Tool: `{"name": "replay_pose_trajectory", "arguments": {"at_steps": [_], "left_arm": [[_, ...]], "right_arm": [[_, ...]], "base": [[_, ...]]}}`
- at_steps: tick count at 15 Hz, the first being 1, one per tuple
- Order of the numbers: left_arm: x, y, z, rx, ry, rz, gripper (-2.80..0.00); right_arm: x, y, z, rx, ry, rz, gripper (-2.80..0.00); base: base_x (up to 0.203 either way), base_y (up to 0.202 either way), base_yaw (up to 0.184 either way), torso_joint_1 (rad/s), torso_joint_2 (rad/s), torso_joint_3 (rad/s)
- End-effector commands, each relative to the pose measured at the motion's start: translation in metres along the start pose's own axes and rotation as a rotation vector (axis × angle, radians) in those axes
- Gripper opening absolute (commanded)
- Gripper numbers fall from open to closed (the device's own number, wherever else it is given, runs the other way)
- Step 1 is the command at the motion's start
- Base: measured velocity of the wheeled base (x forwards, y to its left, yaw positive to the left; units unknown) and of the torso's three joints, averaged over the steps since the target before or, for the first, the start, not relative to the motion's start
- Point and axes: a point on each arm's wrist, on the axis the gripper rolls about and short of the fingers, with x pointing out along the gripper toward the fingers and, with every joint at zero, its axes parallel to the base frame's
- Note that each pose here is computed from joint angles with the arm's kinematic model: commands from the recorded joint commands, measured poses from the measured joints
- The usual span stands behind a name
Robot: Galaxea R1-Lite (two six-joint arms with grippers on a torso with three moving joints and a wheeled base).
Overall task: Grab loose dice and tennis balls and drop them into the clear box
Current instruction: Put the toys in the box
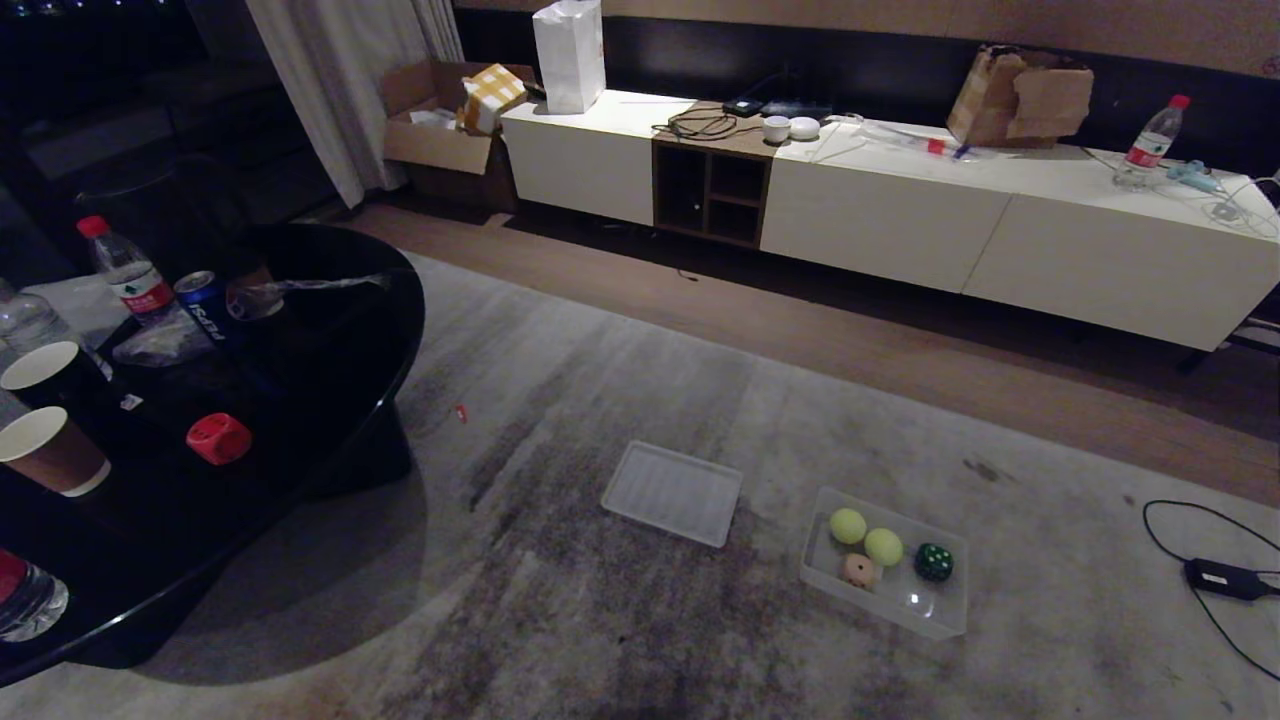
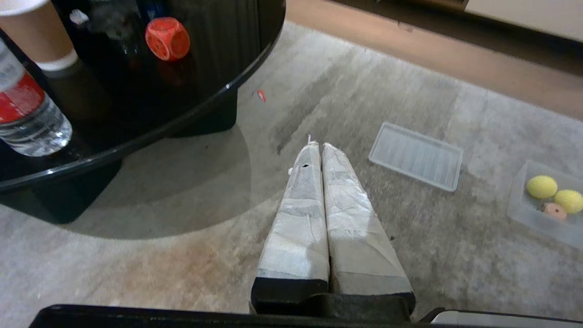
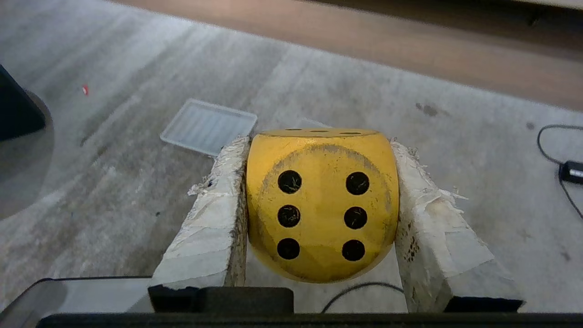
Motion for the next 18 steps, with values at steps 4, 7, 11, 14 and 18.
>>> {"name": "replay_pose_trajectory", "arguments": {"at_steps": [4,7,11,14,18], "left_arm": [[0.0002,0.0000,-0.0004,-0.001,0.003,0.001,-2.80],[0.0002,0.0000,-0.0004,-0.003,0.003,0.001,-2.80],[0.0002,0.0000,-0.0004,-0.001,0.003,0.001,-2.80],[0.0002,0.0000,-0.0004,-0.001,0.003,0.000,-2.80],[0.0002,0.0000,-0.0004,0.001,0.003,0.001,-2.80]], "right_arm": [[0.0001,0.0000,0.0000,0.000,0.002,0.000,-2.80],[0.0002,0.0000,-0.0002,0.000,0.002,0.000,-2.80],[0.0001,0.0000,0.0001,0.000,0.001,0.000,-2.80],[0.0001,0.0000,0.0001,0.000,0.001,0.000,-2.80],[0.0002,0.0000,-0.0003,0.000,0.003,0.000,-2.80]], "base": [[0.000,0.000,0.000,0.005,0.00,-0.199],[0.000,0.000,0.000,0.003,0.00,-0.198],[0.000,0.000,0.000,0.000,0.00,-0.196],[0.000,0.000,0.000,0.005,0.01,-0.199],[0.000,0.000,0.000,0.001,0.00,-0.197]]}}
